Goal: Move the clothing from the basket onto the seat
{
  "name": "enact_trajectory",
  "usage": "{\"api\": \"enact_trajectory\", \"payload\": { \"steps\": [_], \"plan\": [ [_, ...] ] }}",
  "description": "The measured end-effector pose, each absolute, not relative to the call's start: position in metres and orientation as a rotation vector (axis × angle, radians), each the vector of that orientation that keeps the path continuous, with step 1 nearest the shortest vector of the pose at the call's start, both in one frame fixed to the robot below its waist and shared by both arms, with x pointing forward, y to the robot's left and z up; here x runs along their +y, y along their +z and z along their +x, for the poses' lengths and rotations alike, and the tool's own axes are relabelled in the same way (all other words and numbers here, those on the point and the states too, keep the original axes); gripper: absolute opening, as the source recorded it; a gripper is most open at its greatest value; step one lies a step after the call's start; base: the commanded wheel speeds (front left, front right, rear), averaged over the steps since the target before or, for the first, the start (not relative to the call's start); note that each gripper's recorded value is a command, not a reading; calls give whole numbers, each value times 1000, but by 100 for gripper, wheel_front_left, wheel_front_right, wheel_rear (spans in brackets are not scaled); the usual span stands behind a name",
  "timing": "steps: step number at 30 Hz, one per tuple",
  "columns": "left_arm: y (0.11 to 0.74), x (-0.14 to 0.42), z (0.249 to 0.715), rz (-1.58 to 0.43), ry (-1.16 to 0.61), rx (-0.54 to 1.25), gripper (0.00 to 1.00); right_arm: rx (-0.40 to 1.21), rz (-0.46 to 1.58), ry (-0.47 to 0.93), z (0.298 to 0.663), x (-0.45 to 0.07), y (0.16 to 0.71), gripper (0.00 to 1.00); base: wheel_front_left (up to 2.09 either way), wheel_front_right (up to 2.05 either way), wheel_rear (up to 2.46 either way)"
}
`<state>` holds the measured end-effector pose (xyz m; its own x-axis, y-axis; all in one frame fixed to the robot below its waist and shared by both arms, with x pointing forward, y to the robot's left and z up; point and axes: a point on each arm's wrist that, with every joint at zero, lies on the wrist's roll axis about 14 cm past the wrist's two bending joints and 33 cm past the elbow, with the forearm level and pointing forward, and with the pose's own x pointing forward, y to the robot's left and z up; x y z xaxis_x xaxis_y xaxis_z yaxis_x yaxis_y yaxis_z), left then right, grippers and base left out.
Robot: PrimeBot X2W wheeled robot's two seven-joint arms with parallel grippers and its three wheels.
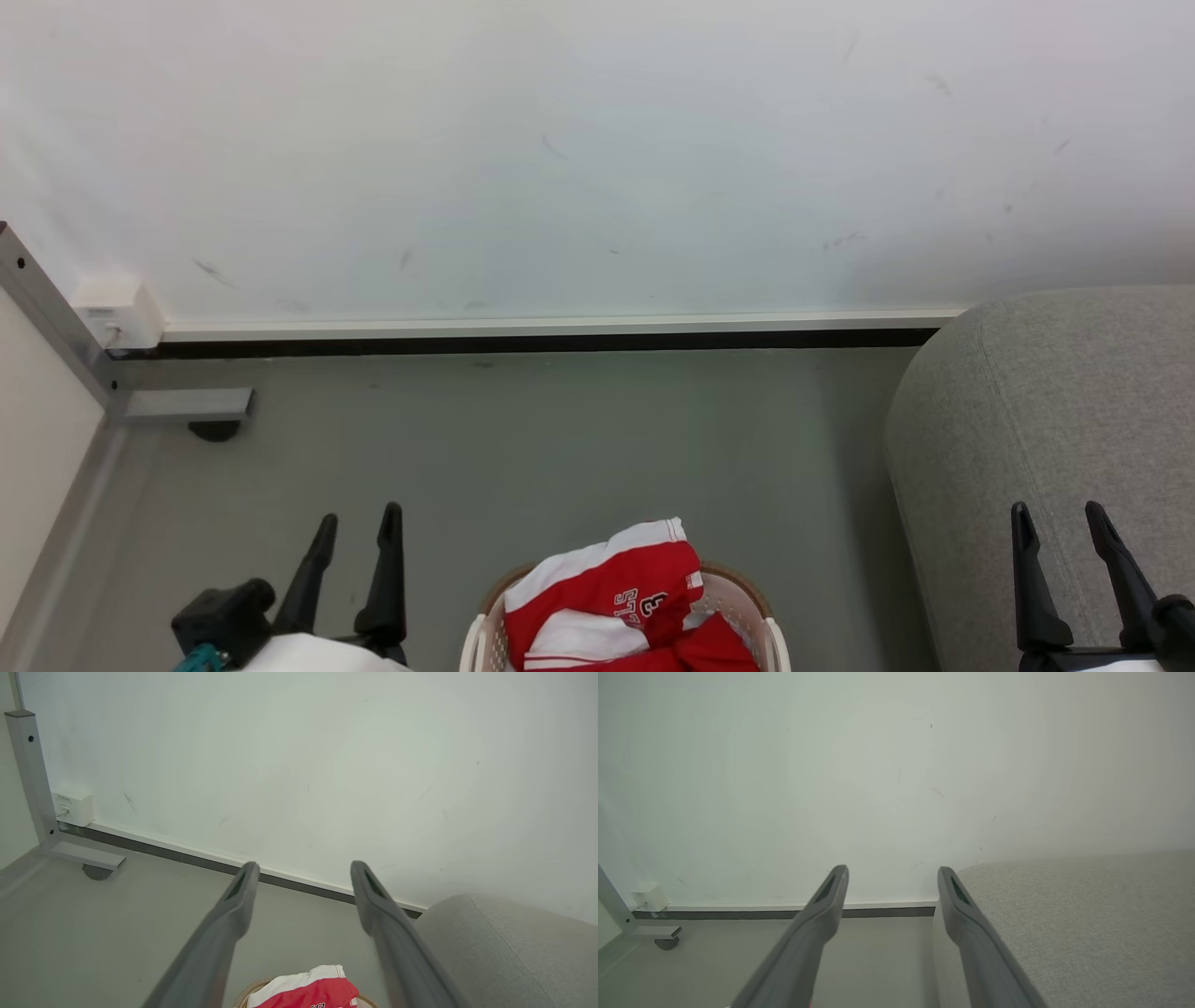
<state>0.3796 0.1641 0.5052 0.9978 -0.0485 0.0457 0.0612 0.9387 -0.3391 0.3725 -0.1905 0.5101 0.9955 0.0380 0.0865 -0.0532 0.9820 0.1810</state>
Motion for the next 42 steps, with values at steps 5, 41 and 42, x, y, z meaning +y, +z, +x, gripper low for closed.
{"api": "enact_trajectory", "payload": {
  "steps": [5,41,42],
  "plan": [
    [504,163,379,-309,-61,-38,100,-78,167,38,372,-192,508,100,0,0,0],
    [497,153,373,-105,-117,-46,100,-31,42,46,368,-186,491,100,0,0,0],
    [496,153,374,-105,-118,-45,100,-30,43,46,368,-186,490,100,0,0,0]
  ]
}}
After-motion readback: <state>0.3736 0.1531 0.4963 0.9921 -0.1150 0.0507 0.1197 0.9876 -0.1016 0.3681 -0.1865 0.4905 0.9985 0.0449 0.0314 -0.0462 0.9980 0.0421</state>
